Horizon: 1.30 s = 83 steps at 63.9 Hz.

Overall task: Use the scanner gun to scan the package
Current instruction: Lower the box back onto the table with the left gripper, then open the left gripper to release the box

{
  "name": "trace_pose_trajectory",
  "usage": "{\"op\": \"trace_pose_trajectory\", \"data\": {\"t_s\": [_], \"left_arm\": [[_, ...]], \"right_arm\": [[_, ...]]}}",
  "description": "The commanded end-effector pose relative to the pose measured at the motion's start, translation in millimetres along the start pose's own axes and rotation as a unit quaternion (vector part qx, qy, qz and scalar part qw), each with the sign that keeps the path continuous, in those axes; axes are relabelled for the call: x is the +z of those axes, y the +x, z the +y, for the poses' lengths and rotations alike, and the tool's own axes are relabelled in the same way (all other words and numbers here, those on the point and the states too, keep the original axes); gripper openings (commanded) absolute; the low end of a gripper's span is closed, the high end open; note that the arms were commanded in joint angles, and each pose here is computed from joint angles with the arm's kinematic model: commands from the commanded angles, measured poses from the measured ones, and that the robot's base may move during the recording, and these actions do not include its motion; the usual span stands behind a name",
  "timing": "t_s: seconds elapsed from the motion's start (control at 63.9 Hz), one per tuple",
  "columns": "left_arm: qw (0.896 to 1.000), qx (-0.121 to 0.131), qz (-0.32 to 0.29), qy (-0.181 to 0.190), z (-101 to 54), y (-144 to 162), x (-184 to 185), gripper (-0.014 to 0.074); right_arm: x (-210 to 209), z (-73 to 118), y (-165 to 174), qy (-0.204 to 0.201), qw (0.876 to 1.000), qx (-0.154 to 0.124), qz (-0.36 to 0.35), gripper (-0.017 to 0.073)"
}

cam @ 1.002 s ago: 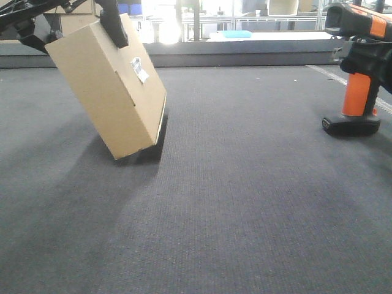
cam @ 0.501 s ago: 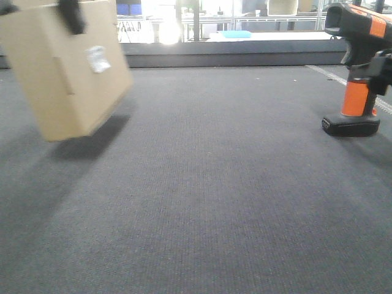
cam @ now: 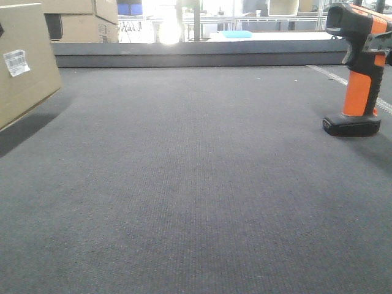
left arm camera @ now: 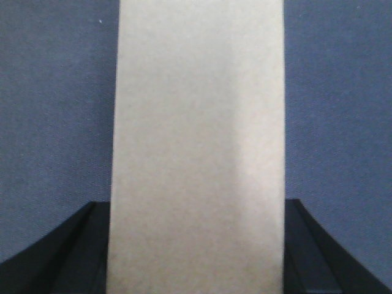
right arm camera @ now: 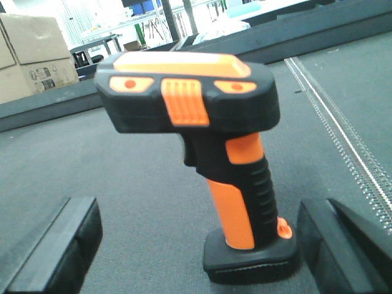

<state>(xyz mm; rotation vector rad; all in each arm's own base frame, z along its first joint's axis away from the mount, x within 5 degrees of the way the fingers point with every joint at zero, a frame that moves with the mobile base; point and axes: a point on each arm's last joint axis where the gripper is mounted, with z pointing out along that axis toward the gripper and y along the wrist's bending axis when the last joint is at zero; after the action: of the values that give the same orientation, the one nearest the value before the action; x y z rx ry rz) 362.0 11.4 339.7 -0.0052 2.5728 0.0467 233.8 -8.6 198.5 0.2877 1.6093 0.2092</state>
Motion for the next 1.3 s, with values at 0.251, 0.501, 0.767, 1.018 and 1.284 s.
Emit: {"op": "trace_pose_trajectory", "data": {"t_s": [0.251, 0.501, 0.767, 1.018, 1.284], "left_arm": [[0.999, 0.022, 0.024, -0.004, 0.6, 7.5, 20.6, -0.0111], [1.0, 0.023, 0.019, -0.005, 0.5, 8.3, 23.3, 0.0034], [1.0, 0.004, 0.02, -0.006, 0.7, 8.5, 23.2, 0.0502], [1.0, -0.008, 0.006, -0.006, 1.1, 8.0, 7.5, 0.0572], [0.998, -0.004, -0.057, -0.02, 4.4, 16.7, -66.3, 0.0477]], "right_arm": [[-1.3, 0.9, -3.9, -0.006, 1.0, -0.003, -0.015, 0.0559], [-1.3, 0.9, -3.9, -0.006, 1.0, -0.003, -0.015, 0.0559], [-1.3, 0.9, -3.9, -0.006, 1.0, -0.003, -0.015, 0.0559], [-5.2, 3.4, -11.8, -0.011, 0.999, -0.003, -0.03, 0.0559], [-14.0, 6.6, -21.7, -0.009, 1.0, -0.003, -0.026, 0.0559]]}}
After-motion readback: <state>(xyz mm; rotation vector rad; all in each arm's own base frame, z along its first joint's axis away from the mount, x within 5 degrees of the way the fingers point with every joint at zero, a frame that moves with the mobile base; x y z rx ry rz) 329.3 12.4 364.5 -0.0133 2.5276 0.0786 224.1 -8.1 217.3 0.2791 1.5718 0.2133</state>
